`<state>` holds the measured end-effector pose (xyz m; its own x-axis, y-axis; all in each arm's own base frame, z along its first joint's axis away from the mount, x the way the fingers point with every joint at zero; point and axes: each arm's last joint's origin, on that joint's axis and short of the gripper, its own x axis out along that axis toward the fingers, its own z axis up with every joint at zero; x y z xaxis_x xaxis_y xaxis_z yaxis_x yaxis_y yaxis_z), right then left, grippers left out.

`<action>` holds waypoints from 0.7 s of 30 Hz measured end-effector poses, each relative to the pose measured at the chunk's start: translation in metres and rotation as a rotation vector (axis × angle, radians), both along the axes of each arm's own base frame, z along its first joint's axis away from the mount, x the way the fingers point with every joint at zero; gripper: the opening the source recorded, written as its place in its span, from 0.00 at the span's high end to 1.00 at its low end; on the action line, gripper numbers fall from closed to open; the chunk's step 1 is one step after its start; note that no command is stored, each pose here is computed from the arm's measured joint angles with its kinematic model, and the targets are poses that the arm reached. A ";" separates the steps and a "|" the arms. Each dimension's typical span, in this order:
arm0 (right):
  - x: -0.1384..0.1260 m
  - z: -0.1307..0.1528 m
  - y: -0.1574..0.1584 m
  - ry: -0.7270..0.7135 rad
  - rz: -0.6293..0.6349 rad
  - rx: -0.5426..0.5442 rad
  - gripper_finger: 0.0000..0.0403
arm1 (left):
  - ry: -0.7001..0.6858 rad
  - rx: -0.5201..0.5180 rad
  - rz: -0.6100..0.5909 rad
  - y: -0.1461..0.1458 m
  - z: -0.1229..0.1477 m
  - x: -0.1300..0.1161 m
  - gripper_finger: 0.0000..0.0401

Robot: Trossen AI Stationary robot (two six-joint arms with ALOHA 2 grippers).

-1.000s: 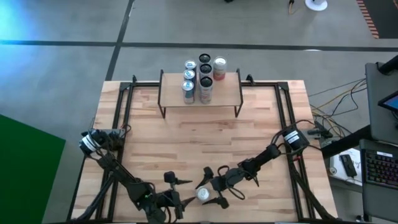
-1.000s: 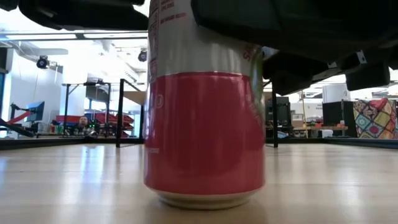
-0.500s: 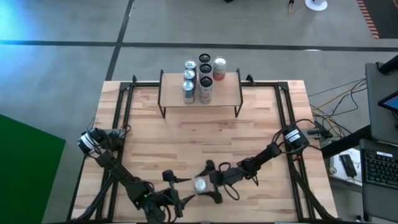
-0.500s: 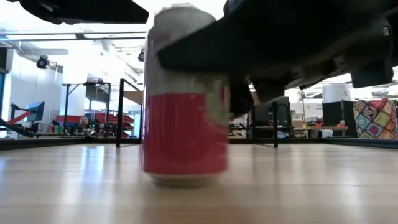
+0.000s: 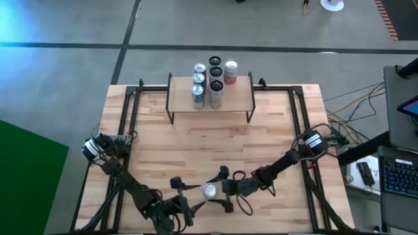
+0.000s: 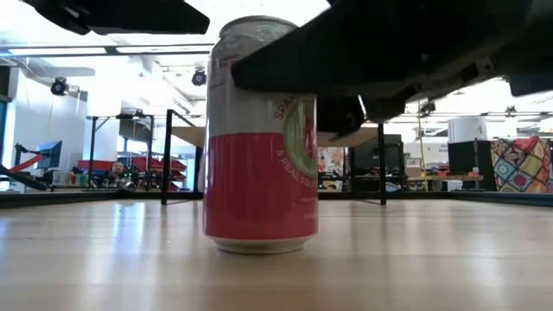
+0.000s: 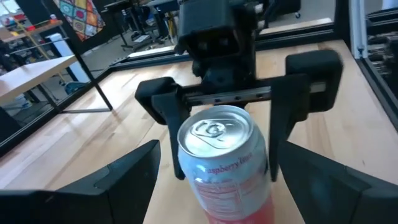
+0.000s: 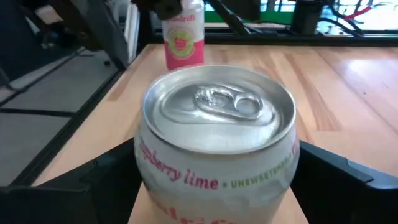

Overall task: Place canned beverage on shelf
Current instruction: Align the right pink-white soda can with the other pink-white soda can on the shelf

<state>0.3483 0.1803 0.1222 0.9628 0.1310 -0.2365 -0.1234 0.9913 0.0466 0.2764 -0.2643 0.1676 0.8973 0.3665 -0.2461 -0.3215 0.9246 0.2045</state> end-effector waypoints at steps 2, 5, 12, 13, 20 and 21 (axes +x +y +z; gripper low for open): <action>-0.001 0.006 -0.001 0.012 0.020 0.003 0.14 | 0.000 0.000 0.010 0.002 -0.001 0.002 0.23; -0.001 0.015 -0.003 0.015 0.081 0.042 0.14 | -0.004 -0.018 0.028 0.006 -0.002 0.006 0.23; -0.006 0.017 -0.004 0.098 0.127 0.014 0.15 | 0.011 -0.039 0.026 0.012 -0.005 0.010 0.23; -0.007 0.016 -0.005 0.114 0.130 0.010 0.15 | 0.014 -0.036 0.026 0.012 -0.006 0.010 0.23; -0.008 0.015 -0.004 0.140 0.151 0.065 0.15 | 0.018 -0.028 0.036 0.014 -0.007 0.012 0.23; -0.008 0.015 -0.004 0.140 0.153 0.067 0.15 | 0.017 -0.029 0.039 0.015 -0.007 0.012 0.23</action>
